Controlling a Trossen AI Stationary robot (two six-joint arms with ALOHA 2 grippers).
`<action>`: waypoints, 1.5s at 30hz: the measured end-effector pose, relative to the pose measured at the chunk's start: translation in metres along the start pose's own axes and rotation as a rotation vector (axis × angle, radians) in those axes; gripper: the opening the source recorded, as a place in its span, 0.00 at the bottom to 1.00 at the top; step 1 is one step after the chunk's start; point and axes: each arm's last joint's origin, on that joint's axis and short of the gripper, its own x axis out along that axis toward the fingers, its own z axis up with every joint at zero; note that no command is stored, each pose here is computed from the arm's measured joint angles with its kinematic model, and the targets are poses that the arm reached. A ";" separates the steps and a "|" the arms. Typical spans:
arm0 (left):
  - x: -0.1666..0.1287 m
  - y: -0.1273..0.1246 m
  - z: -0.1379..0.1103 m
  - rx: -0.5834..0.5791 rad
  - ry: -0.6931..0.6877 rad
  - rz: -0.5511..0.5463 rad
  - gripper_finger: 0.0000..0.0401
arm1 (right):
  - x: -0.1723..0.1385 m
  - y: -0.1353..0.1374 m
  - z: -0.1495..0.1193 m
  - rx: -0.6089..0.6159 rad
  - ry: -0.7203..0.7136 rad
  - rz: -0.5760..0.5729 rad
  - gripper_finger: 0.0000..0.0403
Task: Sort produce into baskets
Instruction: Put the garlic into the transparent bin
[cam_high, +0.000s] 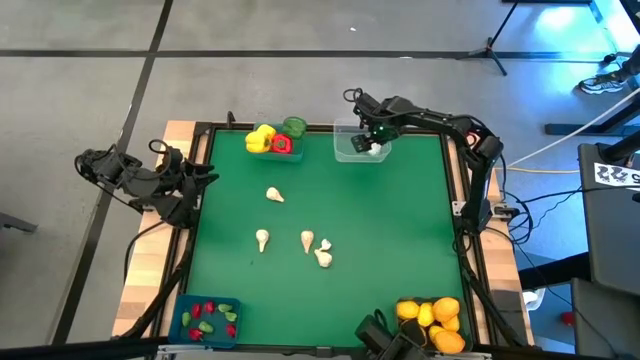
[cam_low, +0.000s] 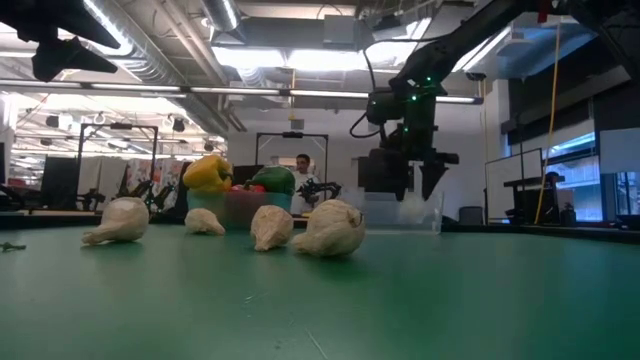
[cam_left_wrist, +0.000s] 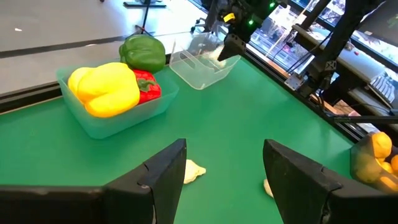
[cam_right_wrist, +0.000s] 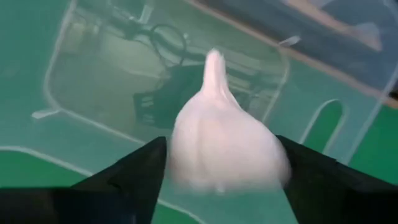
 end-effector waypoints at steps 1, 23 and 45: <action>0.000 0.000 0.000 -0.003 0.000 0.000 0.52 | 0.000 0.000 0.000 -0.003 0.008 0.016 0.74; 0.000 0.000 0.000 -0.061 -0.005 0.003 0.52 | -0.112 0.004 0.011 -0.183 -0.282 0.216 0.80; 0.000 0.000 0.000 -0.059 -0.005 0.004 0.52 | -0.155 0.194 -0.173 -1.014 -0.425 0.537 0.80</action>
